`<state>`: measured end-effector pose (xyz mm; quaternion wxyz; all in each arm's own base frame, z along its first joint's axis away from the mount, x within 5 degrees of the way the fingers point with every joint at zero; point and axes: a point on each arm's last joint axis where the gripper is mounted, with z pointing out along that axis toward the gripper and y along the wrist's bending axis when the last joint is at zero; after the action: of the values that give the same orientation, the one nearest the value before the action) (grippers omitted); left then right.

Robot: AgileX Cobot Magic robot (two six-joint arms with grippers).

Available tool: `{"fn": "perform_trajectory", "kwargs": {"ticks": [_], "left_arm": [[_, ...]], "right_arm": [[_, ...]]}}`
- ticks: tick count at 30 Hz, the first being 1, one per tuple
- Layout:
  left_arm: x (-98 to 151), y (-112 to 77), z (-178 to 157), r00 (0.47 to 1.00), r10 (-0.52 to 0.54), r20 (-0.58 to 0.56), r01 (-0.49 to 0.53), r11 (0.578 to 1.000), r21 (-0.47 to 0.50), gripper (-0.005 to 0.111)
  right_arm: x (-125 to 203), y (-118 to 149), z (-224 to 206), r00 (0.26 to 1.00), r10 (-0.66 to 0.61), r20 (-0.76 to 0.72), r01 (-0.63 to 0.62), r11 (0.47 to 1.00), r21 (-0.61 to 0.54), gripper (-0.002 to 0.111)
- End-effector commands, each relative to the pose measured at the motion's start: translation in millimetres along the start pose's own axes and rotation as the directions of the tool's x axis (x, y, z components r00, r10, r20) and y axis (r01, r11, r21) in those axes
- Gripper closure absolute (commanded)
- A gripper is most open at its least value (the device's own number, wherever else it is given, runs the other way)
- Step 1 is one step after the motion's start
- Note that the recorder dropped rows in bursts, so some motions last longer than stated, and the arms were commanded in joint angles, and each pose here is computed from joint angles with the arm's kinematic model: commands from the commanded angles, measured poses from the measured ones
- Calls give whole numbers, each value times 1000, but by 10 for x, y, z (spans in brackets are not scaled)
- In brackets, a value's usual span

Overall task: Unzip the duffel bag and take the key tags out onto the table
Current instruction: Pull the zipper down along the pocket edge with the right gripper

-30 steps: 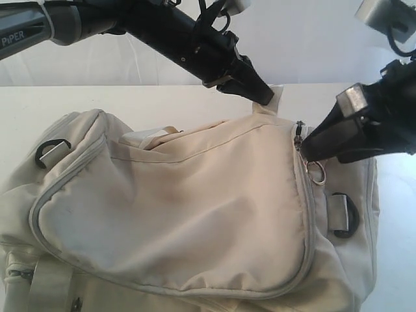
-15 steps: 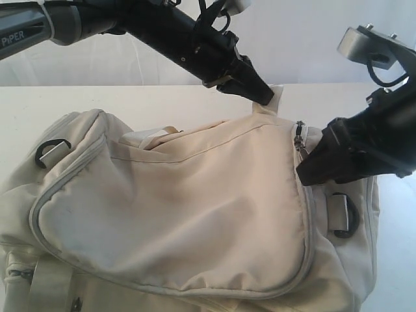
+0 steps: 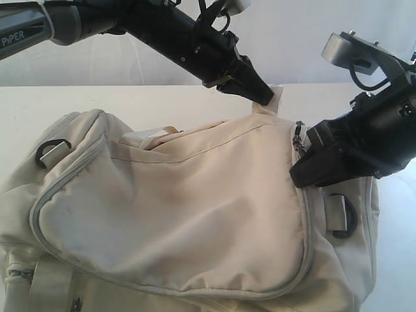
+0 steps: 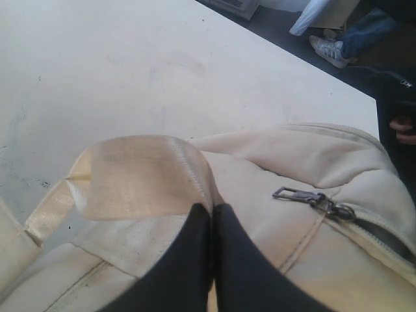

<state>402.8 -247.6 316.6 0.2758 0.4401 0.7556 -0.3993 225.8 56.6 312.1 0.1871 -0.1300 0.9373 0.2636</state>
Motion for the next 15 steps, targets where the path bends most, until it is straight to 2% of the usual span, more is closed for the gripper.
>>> {"fn": "perform_trajectory", "kwargs": {"ticks": [1, 4, 6, 10, 15], "left_arm": [[-85, -116, -72, 999, 7, 31, -8, 999, 34, 107], [-85, -116, -72, 999, 7, 31, -8, 999, 34, 107], [-85, -116, -72, 999, 7, 31, -8, 999, 34, 107], [-86, -105, -72, 999, 6, 33, -7, 1000, 21, 107], [-126, -43, -75, 997, -25, 78, 28, 999, -45, 107]], "right_arm": [[6, 0, 18, 1000, -12, -3, 12, 1000, -1, 85], [16, 5, 17, 1000, -10, -14, 10, 1000, -7, 103], [40, 19, 8, 999, -8, -34, 8, 1000, -15, 108], [146, 142, -158, 1000, -14, -24, 14, 1000, -19, 108], [316, 303, -444, 998, -22, 63, 19, 999, 39, 108]]}}
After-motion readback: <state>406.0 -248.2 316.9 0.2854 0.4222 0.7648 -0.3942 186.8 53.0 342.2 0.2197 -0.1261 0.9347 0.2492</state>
